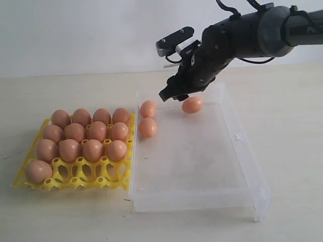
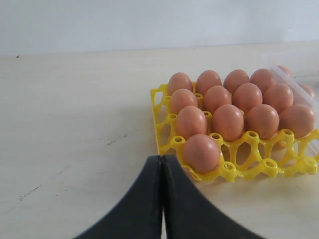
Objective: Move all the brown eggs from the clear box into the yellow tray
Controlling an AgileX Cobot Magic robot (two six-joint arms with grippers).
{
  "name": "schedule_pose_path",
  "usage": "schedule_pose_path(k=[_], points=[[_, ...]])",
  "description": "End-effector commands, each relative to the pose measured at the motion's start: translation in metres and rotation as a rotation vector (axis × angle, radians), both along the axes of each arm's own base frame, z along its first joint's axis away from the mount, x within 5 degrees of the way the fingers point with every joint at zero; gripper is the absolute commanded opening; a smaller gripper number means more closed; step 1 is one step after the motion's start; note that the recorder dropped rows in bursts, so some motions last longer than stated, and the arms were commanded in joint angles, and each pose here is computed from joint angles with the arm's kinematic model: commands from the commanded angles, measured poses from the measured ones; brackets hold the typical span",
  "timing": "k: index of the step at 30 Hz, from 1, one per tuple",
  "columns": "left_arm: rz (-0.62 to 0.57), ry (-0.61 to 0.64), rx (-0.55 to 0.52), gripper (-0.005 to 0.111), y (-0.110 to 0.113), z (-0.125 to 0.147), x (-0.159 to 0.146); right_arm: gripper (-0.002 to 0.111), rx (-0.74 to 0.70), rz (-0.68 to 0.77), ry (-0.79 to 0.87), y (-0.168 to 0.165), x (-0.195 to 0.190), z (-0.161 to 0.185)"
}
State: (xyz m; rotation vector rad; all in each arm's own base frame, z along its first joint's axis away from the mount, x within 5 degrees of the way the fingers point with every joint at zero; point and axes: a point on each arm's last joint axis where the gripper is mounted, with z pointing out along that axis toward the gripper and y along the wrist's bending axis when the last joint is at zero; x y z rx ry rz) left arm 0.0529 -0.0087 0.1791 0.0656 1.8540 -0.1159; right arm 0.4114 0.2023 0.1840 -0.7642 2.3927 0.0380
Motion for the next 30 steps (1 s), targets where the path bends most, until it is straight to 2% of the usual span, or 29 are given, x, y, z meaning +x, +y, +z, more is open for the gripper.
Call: schedule_pose_path(k=[1,7,13,17,25,30], points=[[0.003,-0.019,-0.001,0.000,0.000,0.002,0.000,0.056,0.085,-0.162,0.067,-0.004,0.010,-0.005],[0.003,-0.019,-0.001,0.000,0.000,0.002,0.000,0.056,0.146,-0.247,0.103,-0.001,0.015,-0.015],[0.003,-0.019,-0.001,0.000,0.000,0.002,0.000,0.056,0.231,-0.409,0.140,-0.009,0.022,-0.028],[0.003,-0.019,-0.001,0.000,0.000,0.002,0.000,0.056,0.189,-0.357,0.091,-0.011,0.025,-0.029],[0.003,-0.019,-0.001,0.000,0.000,0.002,0.000,0.056,0.074,-0.099,-0.049,-0.008,0.032,-0.025],[0.003,-0.019,-0.001,0.000,0.000,0.002,0.000,0.056,0.057,-0.088,-0.033,-0.007,0.033,-0.036]])
